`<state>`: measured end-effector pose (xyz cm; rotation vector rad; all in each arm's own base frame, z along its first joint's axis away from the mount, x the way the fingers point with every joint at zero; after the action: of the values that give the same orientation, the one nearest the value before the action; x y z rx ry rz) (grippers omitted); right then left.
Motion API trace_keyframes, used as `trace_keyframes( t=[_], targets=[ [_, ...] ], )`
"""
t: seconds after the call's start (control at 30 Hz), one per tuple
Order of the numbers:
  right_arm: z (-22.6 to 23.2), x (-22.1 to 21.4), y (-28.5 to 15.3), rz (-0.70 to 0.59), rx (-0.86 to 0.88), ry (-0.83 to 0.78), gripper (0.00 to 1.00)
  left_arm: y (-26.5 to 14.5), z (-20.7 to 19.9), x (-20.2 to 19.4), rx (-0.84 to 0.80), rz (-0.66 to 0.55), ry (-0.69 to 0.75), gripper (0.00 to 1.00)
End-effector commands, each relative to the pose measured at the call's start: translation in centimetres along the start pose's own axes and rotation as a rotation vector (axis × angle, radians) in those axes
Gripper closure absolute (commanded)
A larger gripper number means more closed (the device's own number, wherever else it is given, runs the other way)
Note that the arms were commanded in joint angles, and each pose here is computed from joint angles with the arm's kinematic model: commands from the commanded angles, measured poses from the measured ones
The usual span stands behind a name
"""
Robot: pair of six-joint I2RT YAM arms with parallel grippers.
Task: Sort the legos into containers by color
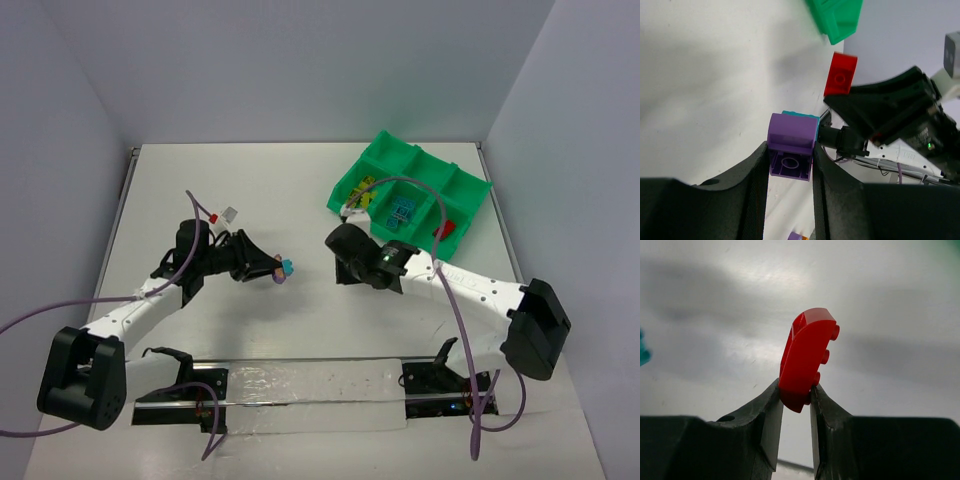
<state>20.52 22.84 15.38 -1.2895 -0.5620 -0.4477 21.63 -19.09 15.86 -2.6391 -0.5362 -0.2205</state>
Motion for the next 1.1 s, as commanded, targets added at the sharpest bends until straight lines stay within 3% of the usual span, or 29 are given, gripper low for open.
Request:
trace_keyframes(
  t=[0.0, 0.17, 0.53, 0.9, 1.07],
  targets=[
    [-3.9, 3.0, -0.4, -0.075, -0.065, 0.062, 1.00, 0.0, -2.4, 2.2, -0.031, -0.031, 0.073, 1.00],
    [-8.1, 6.6, 0.4, -0.105, -0.120, 0.170, 1.00, 0.4, -2.9, 3.8, 0.005, -0.042, 0.124, 1.00],
    [-18.2, 11.5, -0.7, -0.223, -0.415, 0.444, 1.00, 0.2, -3.2, 5.3, 0.109, -0.044, 0.191, 1.00],
    [-22.8, 14.1, 2.0, -0.234, -0.511, 0.500, 0.99, -0.4, -3.7, 5.4, 0.121, -0.067, 0.205, 1.00],
    [-24.3, 13.3, 2.8, -0.219, -0.550, 0.509, 0.93, -0.9, -4.0, 5.6, 0.140, -0.085, 0.223, 1.00]
  ],
)
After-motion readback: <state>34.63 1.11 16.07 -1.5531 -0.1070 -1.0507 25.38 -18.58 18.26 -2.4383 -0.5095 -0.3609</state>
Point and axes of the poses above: each gripper's point midway between its finger pads, its own y axis out along the fingers, its own z axis along the line the jaws close on, x = y × z, the point moved 4 cm from there along -y, back along the fingers, and after that the axes turned 1 degree about y, right-handed, at the moved point
